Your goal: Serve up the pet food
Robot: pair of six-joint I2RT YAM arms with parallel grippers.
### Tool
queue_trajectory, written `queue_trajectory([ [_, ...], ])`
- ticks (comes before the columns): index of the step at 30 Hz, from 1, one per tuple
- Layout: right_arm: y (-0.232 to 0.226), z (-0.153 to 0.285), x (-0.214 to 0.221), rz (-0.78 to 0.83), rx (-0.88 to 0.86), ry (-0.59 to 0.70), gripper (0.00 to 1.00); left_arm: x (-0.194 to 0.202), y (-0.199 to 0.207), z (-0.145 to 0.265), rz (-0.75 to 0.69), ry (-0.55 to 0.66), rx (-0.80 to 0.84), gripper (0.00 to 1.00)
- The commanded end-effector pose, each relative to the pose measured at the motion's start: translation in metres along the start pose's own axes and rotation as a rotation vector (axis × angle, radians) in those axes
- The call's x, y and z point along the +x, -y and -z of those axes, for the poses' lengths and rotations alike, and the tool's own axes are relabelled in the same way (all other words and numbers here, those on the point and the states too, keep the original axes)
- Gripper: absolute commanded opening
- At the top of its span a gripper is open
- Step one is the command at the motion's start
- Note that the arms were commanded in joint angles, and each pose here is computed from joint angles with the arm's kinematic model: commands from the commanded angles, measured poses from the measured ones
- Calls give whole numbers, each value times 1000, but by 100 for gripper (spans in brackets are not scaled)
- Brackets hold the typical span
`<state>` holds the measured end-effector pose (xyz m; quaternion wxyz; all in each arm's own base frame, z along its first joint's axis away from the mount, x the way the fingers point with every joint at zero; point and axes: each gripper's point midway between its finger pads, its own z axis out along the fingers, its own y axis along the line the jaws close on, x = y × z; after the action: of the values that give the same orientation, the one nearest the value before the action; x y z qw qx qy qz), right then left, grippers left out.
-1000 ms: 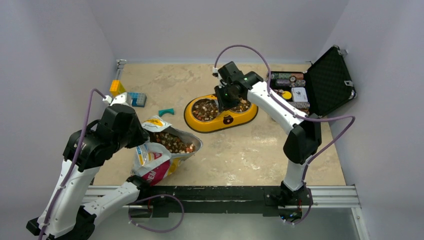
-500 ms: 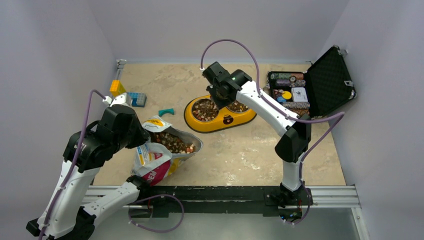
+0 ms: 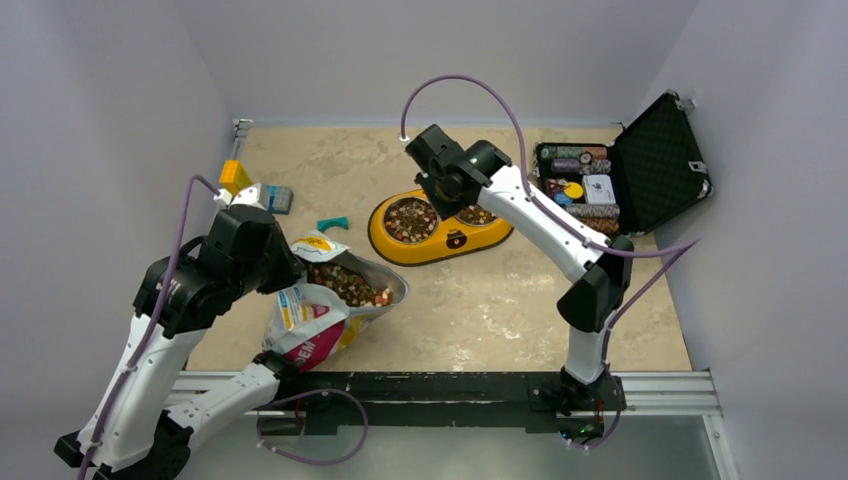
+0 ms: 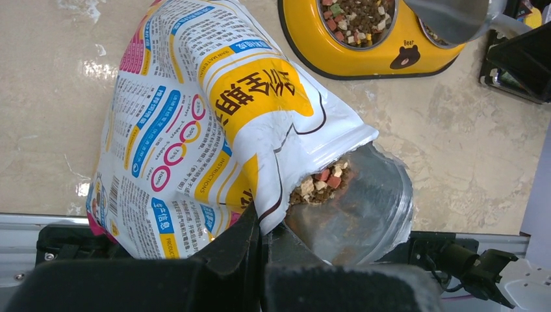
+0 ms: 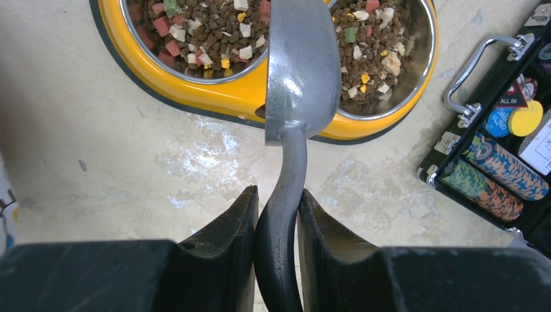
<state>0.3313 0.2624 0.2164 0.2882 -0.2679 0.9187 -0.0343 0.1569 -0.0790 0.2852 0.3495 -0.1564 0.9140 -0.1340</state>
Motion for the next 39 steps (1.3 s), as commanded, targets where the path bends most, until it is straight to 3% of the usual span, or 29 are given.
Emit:
queue_trajectory([
  [1,20,58,-17,-105,-27,148,0,-4,19,-4,0,-8,69,0],
  [8,19,103,9,-232,-274,224,0,12,48,-23,-33,-135,165,0],
  [14,-41,158,66,-109,-722,247,0,33,76,-36,-51,-282,273,0],
  [20,-76,191,108,-76,-914,244,0,41,92,-40,-44,-348,340,0],
  [24,-94,187,112,-68,-948,216,0,43,99,-39,-47,-371,369,0],
  [31,-83,188,103,-66,-835,248,0,38,99,-32,-41,-349,378,0],
  [39,-105,129,91,-93,-648,-20,0,41,125,-18,-19,-368,552,0],
])
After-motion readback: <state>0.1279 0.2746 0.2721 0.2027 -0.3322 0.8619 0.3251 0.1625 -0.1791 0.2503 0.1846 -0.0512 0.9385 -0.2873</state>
